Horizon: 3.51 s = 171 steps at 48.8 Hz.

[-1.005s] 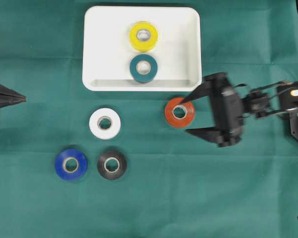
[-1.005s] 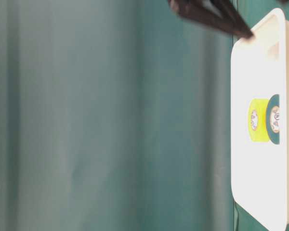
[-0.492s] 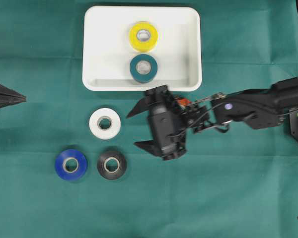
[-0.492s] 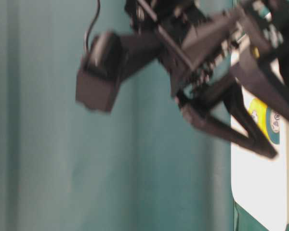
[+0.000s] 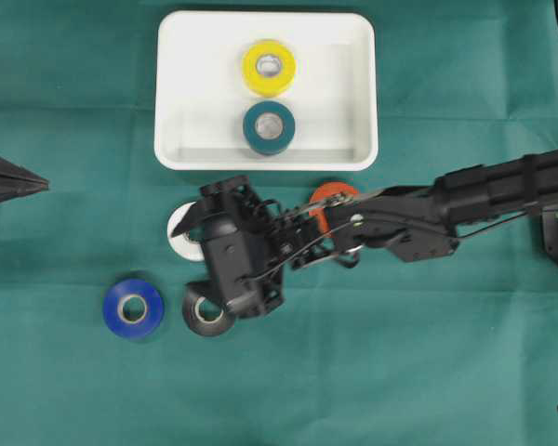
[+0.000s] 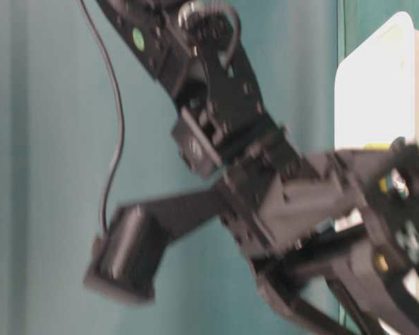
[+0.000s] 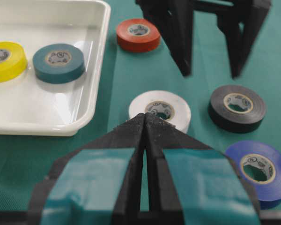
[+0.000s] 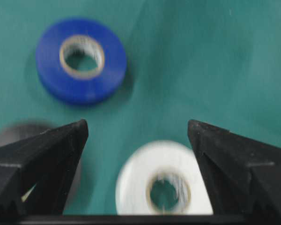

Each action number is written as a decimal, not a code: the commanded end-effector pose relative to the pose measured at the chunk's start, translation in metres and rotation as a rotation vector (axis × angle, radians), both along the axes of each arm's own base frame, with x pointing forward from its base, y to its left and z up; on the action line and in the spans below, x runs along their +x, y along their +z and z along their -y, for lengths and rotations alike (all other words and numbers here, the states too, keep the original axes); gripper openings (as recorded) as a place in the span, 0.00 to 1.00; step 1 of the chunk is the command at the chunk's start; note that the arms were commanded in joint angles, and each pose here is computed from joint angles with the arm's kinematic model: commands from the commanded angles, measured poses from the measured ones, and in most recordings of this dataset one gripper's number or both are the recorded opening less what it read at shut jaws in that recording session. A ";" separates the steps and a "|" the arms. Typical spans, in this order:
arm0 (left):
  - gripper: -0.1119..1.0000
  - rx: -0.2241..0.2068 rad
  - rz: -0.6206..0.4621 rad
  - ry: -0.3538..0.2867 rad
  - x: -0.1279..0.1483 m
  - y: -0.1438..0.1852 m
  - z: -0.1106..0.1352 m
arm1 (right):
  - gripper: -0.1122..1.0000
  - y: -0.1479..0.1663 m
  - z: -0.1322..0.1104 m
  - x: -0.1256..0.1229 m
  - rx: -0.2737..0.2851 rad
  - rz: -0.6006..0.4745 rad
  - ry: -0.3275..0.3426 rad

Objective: Put the tape into the white case with the right arm.
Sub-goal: 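Reach the right gripper across to the blue tape roll, then lower the right gripper and close it on the blue roll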

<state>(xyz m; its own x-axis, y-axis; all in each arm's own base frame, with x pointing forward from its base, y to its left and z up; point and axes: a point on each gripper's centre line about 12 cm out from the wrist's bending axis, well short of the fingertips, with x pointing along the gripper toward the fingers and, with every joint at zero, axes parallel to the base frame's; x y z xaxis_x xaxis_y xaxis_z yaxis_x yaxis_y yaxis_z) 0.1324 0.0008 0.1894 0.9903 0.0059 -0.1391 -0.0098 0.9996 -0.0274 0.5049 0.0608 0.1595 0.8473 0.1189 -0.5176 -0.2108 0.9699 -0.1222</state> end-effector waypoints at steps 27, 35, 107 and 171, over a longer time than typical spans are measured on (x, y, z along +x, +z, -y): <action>0.10 0.000 0.014 0.003 0.001 0.006 0.000 | 0.69 0.018 -0.024 0.051 0.098 0.072 -0.028; 0.10 0.002 0.012 0.001 0.001 0.005 0.000 | 0.70 0.011 -0.022 0.056 0.084 0.029 -0.054; 0.10 0.002 0.012 0.008 0.001 0.005 -0.001 | 0.21 -0.037 -0.019 0.092 0.117 -0.149 -0.189; 0.10 0.000 0.011 0.008 0.001 0.005 -0.001 | 0.11 0.031 -0.018 0.078 0.075 -0.094 -0.189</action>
